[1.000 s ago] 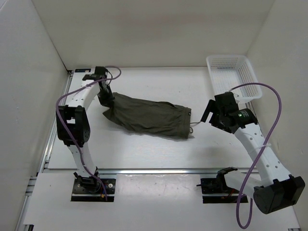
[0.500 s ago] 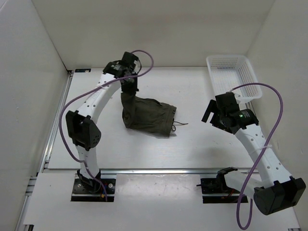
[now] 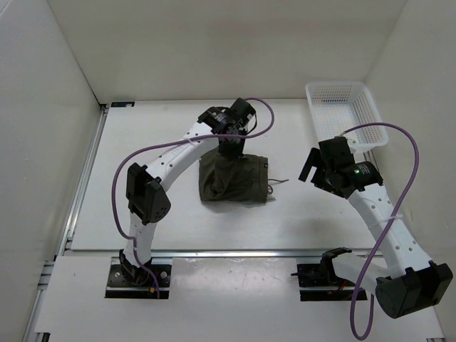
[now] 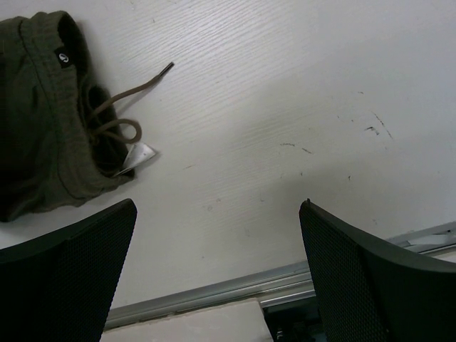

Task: Fold and stack the shorts
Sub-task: Fold the shorts

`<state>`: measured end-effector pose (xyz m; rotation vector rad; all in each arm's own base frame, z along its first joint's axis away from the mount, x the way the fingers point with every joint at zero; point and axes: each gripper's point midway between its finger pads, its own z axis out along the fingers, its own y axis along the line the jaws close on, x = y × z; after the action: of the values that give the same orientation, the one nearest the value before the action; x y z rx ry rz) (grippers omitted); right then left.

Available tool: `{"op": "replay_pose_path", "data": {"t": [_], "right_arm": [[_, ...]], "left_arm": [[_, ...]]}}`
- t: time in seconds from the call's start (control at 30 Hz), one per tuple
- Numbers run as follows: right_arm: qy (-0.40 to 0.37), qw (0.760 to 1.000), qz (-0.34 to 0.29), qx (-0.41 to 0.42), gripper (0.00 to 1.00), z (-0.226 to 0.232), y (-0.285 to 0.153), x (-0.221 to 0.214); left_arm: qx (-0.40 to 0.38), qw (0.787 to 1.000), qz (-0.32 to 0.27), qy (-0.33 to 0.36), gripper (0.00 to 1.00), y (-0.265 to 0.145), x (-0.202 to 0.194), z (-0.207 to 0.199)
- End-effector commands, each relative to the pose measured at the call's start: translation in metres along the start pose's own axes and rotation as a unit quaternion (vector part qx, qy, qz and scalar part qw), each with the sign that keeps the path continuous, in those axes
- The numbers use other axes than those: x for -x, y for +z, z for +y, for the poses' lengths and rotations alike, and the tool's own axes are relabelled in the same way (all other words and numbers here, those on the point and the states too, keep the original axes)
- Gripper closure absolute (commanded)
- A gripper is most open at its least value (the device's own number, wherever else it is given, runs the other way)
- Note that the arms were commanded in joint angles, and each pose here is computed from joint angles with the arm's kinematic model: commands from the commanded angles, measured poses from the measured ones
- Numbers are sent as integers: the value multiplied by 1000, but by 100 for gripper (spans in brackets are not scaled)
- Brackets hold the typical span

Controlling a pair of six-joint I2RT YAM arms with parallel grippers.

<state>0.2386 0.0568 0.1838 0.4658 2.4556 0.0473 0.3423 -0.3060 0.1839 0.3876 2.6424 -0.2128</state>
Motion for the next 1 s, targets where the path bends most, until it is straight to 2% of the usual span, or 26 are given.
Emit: {"op": "replay_pose_path", "data": {"t": [0.0,0.07,0.17,0.2,0.27,0.33,0.37,0.53,0.63,0.67,0.7,0.8,0.83,0.97], "right_arm": [[-17,1000,-1,11,0,2,-5,2],[-31,998,13,45,0,17,-2,0],[-50,987,101,112,2,49,23,-31],[-48,983,101,148,2,65,30,-30],[-38,970,132,201,7,85,40,-42],[-34,964,153,213,12,97,66,-52],[-28,962,174,209,19,101,80,-60],[-23,946,189,262,27,133,108,-58],[-21,944,210,253,45,137,128,-64],[-20,946,220,237,56,133,138,-71],[-16,948,220,228,74,132,143,-70],[-12,954,228,196,97,122,152,-77],[-12,954,228,196,100,122,152,-77],[-18,958,230,168,100,112,156,-84]], "left_arm": [[-3,1000,-19,-18,90,-7,6,-8],[2,1000,-21,-18,90,-6,6,-6],[9,999,-22,-22,90,-8,4,-2],[9,999,-23,-22,90,-11,3,-2],[13,1000,-15,-21,90,-9,-1,0],[13,1000,-15,-21,90,-9,-1,0],[11,1000,-19,-22,90,-13,0,0],[7,999,-27,-23,90,-17,5,-1],[7,999,-27,-23,90,-19,5,-1],[7,999,-27,-23,90,-19,5,-1],[4,999,-32,-24,90,-22,9,-2],[6,999,-28,-23,90,-22,7,-1],[4,999,-33,-24,90,-24,9,-2],[4,999,-39,-29,90,-27,14,0]]}}
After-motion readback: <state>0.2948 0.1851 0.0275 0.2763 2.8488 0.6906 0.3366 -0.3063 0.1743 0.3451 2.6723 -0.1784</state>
